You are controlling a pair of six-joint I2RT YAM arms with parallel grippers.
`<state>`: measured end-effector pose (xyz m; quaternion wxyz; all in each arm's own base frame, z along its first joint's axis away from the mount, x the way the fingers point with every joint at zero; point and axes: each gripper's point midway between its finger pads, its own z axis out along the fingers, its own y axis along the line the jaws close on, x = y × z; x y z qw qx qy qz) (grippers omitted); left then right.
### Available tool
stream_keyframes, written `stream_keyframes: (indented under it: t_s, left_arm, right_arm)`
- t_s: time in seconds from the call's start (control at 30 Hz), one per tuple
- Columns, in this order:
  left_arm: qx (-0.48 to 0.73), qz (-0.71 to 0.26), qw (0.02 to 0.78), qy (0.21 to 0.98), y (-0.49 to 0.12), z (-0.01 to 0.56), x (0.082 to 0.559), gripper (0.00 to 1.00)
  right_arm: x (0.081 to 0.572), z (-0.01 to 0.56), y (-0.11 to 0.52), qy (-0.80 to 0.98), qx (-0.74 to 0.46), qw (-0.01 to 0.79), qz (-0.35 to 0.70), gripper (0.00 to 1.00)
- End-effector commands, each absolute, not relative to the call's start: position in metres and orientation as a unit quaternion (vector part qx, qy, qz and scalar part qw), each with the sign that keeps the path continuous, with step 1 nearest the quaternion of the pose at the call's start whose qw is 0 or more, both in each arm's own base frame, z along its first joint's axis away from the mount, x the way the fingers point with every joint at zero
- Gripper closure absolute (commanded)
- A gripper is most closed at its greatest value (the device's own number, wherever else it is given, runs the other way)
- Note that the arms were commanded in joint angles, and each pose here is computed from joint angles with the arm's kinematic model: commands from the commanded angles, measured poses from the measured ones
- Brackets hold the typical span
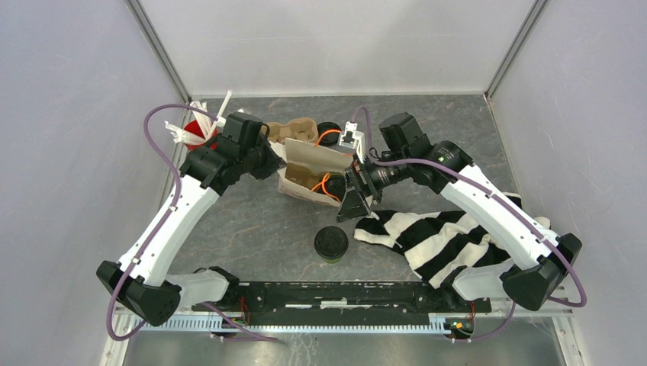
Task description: Pack the takeout coffee
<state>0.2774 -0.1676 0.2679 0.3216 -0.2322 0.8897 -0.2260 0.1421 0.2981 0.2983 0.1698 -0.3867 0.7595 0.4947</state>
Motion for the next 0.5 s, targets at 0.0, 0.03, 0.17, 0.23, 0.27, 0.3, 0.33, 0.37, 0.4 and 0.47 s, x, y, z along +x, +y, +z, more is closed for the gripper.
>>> stream_keyframes:
  t_s: [0.0, 0.03, 0.17, 0.23, 0.27, 0.3, 0.33, 0.37, 0.4, 0.47]
  left_arm:
    - [-0.224, -0.218, 0.343, 0.886, -0.159, 0.271, 0.278, 0.98]
    - [-0.225, -0.218, 0.343, 0.886, -0.158, 0.271, 0.277, 0.97]
    - [-0.225, -0.214, 0.339, 0.888, -0.157, 0.265, 0.275, 0.91]
    - [-0.216, -0.213, 0.337, 0.891, -0.157, 0.264, 0.273, 0.83]
    - [-0.212, -0.213, 0.336, 0.892, -0.157, 0.264, 0.273, 0.76]
    - [-0.208, -0.213, 0.335, 0.894, -0.158, 0.264, 0.272, 0.71]
    - [-0.202, -0.214, 0.334, 0.895, -0.158, 0.264, 0.270, 0.65]
    - [-0.196, -0.216, 0.335, 0.896, -0.159, 0.265, 0.269, 0.59]
    - [-0.187, -0.217, 0.336, 0.897, -0.159, 0.267, 0.268, 0.55]
    - [-0.166, -0.217, 0.342, 0.899, -0.159, 0.271, 0.267, 0.46]
  right_arm:
    - [0.181, 0.318, 0.271, 0.806, -0.365, 0.278, 0.375, 0.02]
    - [0.197, 0.322, 0.259, 0.826, -0.338, 0.306, 0.330, 0.02]
    - [0.252, 0.350, 0.198, 0.876, -0.176, 0.410, 0.184, 0.02]
    - [0.263, 0.345, 0.181, 0.889, -0.122, 0.415, 0.150, 0.02]
    - [0.265, 0.339, 0.180, 0.894, -0.113, 0.409, 0.146, 0.02]
    - [0.266, 0.329, 0.183, 0.898, -0.114, 0.397, 0.149, 0.02]
    - [0.265, 0.321, 0.191, 0.900, -0.123, 0.385, 0.162, 0.02]
    - [0.266, 0.317, 0.202, 0.897, -0.135, 0.379, 0.183, 0.02]
    - [0.266, 0.312, 0.213, 0.893, -0.148, 0.373, 0.205, 0.02]
    - [0.270, 0.300, 0.231, 0.885, -0.167, 0.365, 0.236, 0.02]
